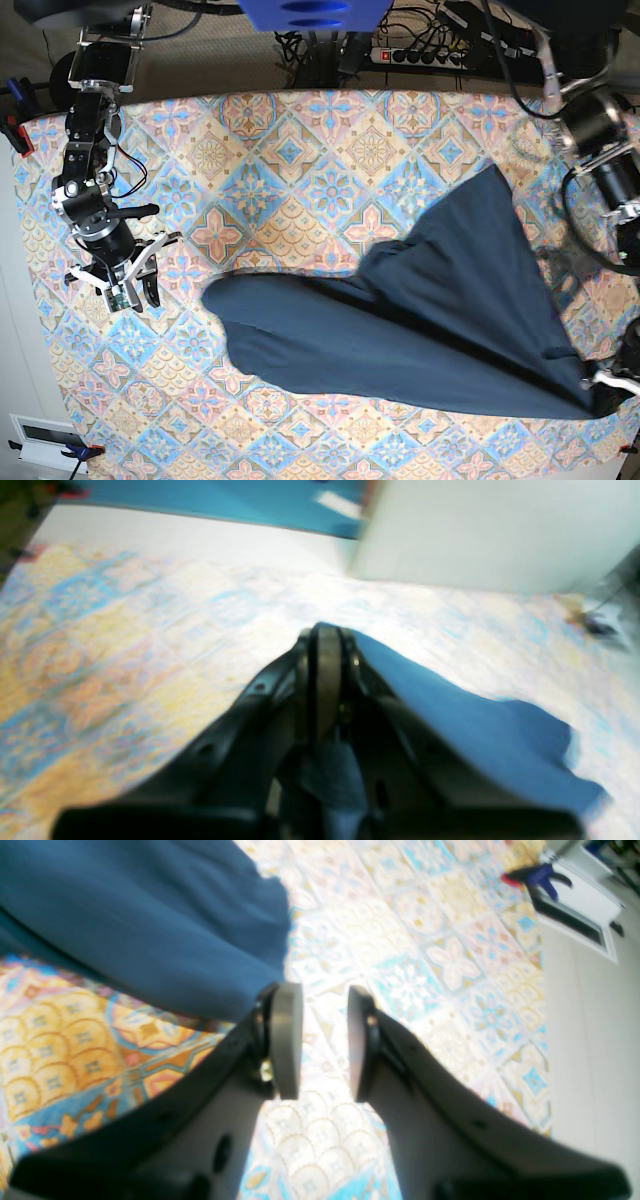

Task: Layout the t-shirt on the table in an organized manner, then fold the t-shirt properly
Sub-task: 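Lift the held shirt with the left gripper and swing it across the table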

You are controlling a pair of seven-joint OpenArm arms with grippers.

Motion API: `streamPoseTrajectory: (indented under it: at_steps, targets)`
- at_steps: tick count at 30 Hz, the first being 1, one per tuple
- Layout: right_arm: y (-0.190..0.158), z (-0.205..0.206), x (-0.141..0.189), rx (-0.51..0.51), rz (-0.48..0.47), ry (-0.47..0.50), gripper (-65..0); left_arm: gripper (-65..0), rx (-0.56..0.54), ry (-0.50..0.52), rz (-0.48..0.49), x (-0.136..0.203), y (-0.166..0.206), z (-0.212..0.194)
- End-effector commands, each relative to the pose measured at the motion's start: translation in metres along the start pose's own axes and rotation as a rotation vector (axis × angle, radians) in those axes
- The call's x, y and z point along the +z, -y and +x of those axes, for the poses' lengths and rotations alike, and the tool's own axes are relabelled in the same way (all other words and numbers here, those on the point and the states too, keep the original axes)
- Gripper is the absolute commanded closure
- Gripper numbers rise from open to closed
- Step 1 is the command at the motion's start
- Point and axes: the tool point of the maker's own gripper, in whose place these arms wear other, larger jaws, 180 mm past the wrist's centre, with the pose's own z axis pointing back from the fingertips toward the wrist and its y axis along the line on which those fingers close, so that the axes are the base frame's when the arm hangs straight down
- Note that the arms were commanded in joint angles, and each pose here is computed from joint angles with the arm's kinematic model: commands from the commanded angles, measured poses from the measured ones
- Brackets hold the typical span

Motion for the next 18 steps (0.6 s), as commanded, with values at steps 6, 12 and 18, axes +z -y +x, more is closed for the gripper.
streamPoseTrajectory:
  at_steps: [6,12,18]
  targets:
    - [-0.017,0.019,-0.002,0.022,0.041,0.057,-14.6,-0.2,-0.076,0.028,0.142,-0.022,-0.069,-0.028]
    - [-0.028,0.008,-0.002,0.026,0.068,0.032,-14.6,-14.4,-0.279,-0.036,0.383,-0.024,-0.108,-0.058]
    - [-0.031,0.008,-0.002,0.021,0.073,0.034,-14.6,-27.0,-0.253,-0.086,0.394,-0.013,-0.107,-0.090]
